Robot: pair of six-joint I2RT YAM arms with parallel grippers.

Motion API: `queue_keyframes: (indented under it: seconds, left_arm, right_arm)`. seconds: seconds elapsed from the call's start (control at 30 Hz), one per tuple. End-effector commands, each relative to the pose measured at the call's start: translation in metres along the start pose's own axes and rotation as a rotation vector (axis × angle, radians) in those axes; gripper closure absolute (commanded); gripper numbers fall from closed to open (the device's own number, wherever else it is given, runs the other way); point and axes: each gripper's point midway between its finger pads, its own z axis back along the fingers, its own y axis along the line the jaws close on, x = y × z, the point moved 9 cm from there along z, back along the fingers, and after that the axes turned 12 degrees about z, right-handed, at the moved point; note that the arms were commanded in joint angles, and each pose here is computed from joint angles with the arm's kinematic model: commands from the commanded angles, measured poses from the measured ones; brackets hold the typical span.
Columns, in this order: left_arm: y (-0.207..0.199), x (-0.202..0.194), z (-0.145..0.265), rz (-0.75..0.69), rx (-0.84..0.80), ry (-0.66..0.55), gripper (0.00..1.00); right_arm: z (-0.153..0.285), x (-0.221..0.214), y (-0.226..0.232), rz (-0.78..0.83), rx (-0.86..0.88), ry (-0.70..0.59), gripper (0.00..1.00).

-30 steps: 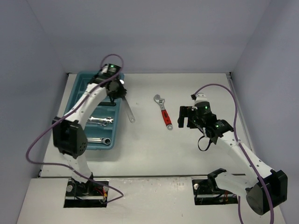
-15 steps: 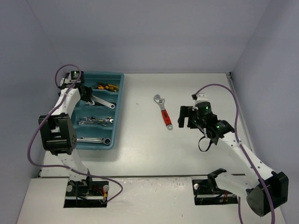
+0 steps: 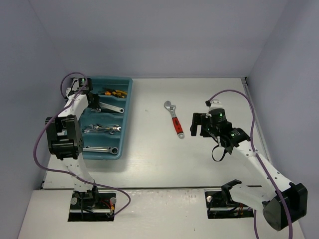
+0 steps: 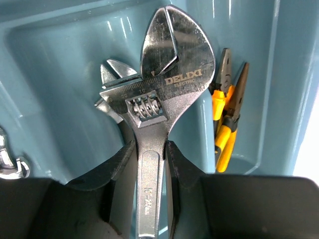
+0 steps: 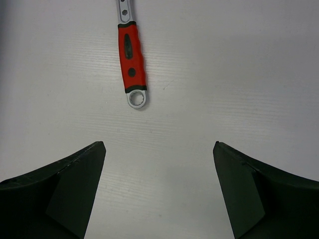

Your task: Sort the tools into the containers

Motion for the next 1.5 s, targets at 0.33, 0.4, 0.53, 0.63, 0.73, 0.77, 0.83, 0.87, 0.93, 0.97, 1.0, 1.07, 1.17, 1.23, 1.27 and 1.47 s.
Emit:
queue_keyframes:
  seconds: [0.33,0.4,0.53,0.63,0.73,0.77,0.83,0.87,0.93,0.97,1.0,1.07,1.17,1.23,1.27,1.47]
  left_arm:
    - [-0.041,0.009,0.025,0.146,-0.219,0.036,0.80]
    - [-0.041,0.009,0.028,0.141,-0.224,0.036,0.72]
    - [-0.044,0.012,0.040,0.103,-0.224,0.034,0.59]
    - [-0.041,0.015,0.049,0.079,-0.207,0.029,0.49]
    - [-0.040,0.016,0.057,0.073,-0.222,0.030,0.44]
    - [-0.040,0.017,0.061,0.065,-0.232,0.033,0.43]
    - [-0.043,0.016,0.073,0.028,-0.259,0.043,0.42]
    - [-0.045,0.016,0.080,0.003,-0.279,0.049,0.42]
    - [-0.049,0.013,0.099,-0.066,-0.323,0.062,0.42]
    - [-0.050,0.009,0.111,-0.124,-0.349,0.069,0.41]
    - [-0.050,0.005,0.123,-0.187,-0.371,0.076,0.41]
    - [-0.048,-0.001,0.144,-0.297,-0.401,0.082,0.40]
    - [-0.035,-0.026,0.181,-0.533,-0.434,0.094,0.39]
    - [-0.017,-0.042,0.196,-0.674,-0.419,0.122,0.38]
    - [-0.008,-0.050,0.203,-0.743,-0.411,0.139,0.38]
    - [0.054,-0.076,0.233,-0.991,-0.389,0.234,0.35]
  right_arm:
    - [-0.003,0.010,-0.001,0.006,-0.012,-0.028,0.13]
    - [-0.002,0.010,-0.001,0.006,-0.015,-0.032,0.13]
    - [-0.004,0.011,-0.002,0.014,-0.020,-0.026,0.13]
    - [-0.008,0.015,0.000,0.015,-0.011,-0.018,0.13]
    - [-0.011,0.021,0.001,0.019,-0.009,-0.015,0.13]
    - [-0.013,0.023,0.001,0.022,-0.009,-0.016,0.13]
    - [-0.017,0.026,0.002,0.028,-0.009,-0.005,0.13]
    - [-0.020,0.029,0.003,0.032,-0.009,-0.002,0.13]
    - [-0.027,0.034,0.004,0.038,-0.010,0.010,0.13]
    - [-0.033,0.035,0.005,0.042,-0.011,0.026,0.13]
    - [-0.039,0.034,0.006,0.046,-0.012,0.045,0.13]
    - [-0.050,0.034,0.008,0.054,-0.008,0.073,0.13]
    - [-0.074,0.034,0.017,0.075,0.022,0.137,0.14]
    - [-0.090,0.032,0.024,0.100,0.028,0.177,0.15]
    - [-0.098,0.030,0.027,0.111,0.028,0.196,0.16]
    - [-0.141,0.020,0.047,0.177,0.004,0.280,0.20]
